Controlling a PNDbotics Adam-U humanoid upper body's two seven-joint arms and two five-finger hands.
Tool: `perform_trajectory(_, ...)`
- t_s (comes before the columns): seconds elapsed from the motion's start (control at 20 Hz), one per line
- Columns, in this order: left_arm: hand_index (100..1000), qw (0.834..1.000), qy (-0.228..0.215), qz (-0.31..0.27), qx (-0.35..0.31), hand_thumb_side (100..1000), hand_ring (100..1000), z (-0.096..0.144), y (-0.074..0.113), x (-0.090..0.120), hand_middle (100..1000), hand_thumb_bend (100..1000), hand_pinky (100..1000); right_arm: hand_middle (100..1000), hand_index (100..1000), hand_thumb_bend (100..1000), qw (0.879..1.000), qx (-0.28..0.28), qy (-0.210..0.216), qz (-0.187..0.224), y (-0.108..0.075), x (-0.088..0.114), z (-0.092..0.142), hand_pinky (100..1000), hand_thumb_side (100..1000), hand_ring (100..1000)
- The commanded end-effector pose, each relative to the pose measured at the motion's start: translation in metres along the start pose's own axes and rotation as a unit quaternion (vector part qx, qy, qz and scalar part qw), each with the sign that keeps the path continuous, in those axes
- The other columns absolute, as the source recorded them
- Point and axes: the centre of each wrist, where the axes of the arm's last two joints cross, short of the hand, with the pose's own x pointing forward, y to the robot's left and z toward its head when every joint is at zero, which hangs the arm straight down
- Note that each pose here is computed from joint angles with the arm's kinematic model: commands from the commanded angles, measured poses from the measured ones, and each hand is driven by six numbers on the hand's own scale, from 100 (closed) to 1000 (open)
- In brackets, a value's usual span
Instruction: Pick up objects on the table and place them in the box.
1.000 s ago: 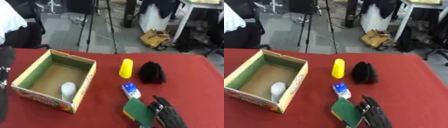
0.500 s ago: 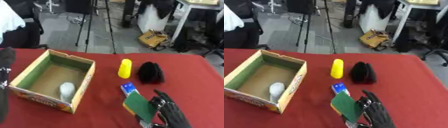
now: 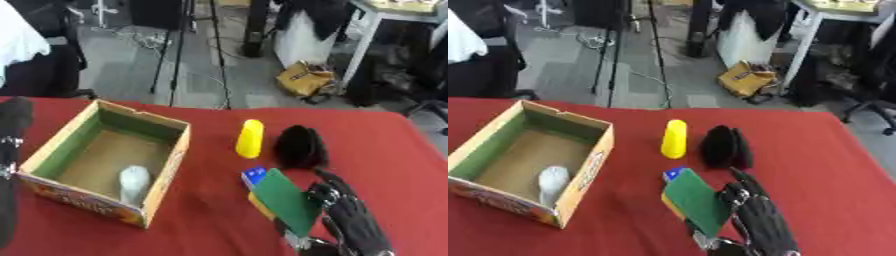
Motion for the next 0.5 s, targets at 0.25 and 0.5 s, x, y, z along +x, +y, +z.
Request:
perform_trajectory(0.25,823,1.0,-0.011,-0.002,-0.002,863,939,-0.004,0.002,0.005,872,100,997,551,661,317,0.999,-0.041,-0.023,-0.01,-0.031,0.0,-0.014,961,935,961)
perform_trajectory(0.5,823,1.0,-0.008,-0.003,-0.004,865,939,-0.003,0.002,0.005,872,100,997,545,652,307,0.997,-0.059,-0.045,-0.021,-0.044,0.001,-0.027,960,941,958)
